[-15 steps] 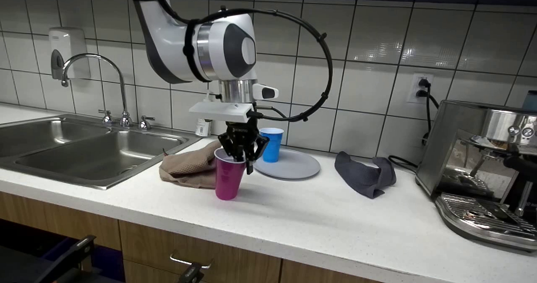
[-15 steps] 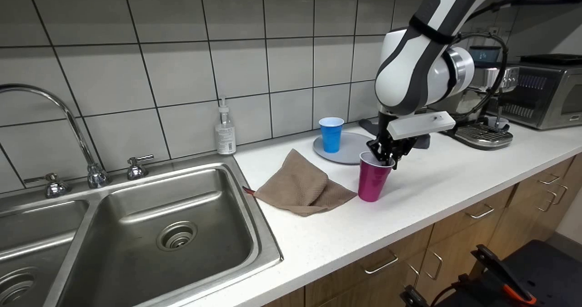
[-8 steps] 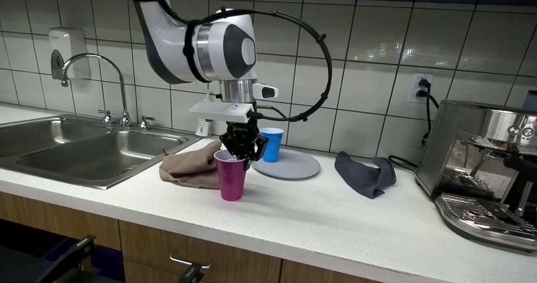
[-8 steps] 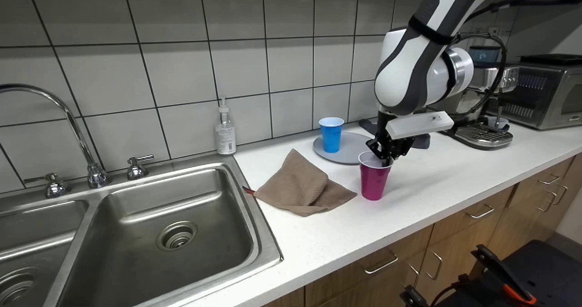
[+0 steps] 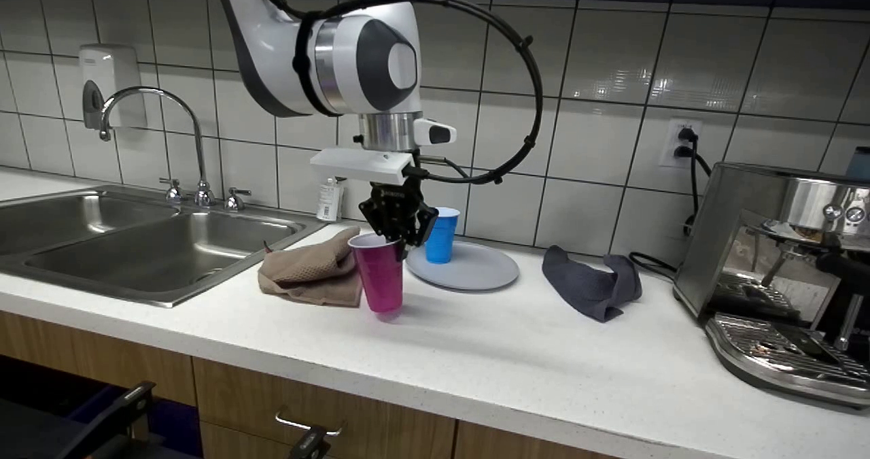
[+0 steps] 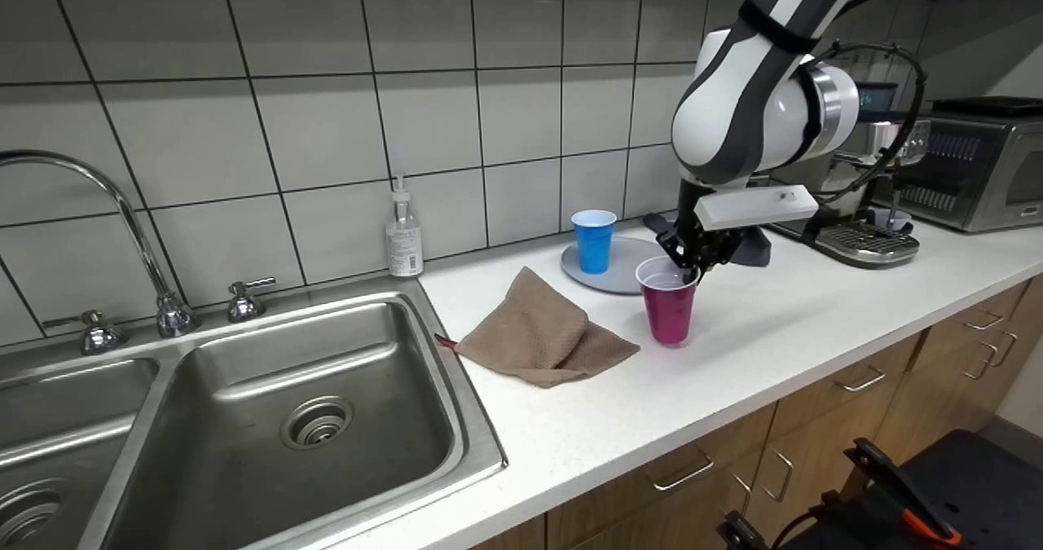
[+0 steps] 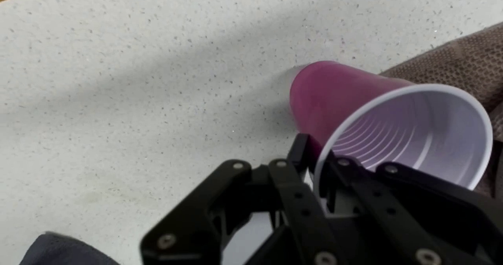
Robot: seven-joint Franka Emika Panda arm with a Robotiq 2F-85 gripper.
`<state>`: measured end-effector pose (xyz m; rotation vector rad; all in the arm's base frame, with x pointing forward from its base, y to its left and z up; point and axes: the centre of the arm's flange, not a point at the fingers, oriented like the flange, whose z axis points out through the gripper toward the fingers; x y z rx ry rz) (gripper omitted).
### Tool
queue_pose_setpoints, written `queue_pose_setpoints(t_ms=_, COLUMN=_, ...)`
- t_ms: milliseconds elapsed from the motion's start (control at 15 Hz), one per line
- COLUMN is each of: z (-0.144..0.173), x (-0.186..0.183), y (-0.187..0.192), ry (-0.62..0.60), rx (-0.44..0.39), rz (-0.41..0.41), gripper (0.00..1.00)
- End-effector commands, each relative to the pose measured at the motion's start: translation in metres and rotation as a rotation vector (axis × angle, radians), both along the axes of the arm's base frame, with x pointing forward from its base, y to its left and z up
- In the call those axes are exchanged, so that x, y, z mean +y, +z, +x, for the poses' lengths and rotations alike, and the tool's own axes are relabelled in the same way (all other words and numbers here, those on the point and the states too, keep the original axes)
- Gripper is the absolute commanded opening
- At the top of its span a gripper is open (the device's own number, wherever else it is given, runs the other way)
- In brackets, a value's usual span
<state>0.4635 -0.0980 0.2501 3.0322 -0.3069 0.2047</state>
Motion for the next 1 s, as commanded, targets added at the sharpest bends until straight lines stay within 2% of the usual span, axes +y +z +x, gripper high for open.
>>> queue_pose_setpoints(t_ms=0, z=-0.018, x=-0.010, y=0.034, ry=0.006, rx=-0.029, rz=0.022, gripper=0.02)
queue_pose_setpoints(t_ms=400, z=-0.022, x=-0.031, y=0.060, ry=-0.030, rx=-0.092, rz=0.028, gripper=0.02)
queue_pose_setpoints(t_ms=933, z=0.010, x=-0.043, y=0.071, ry=-0.085, rx=-0.152, rz=0.036, gripper=0.02)
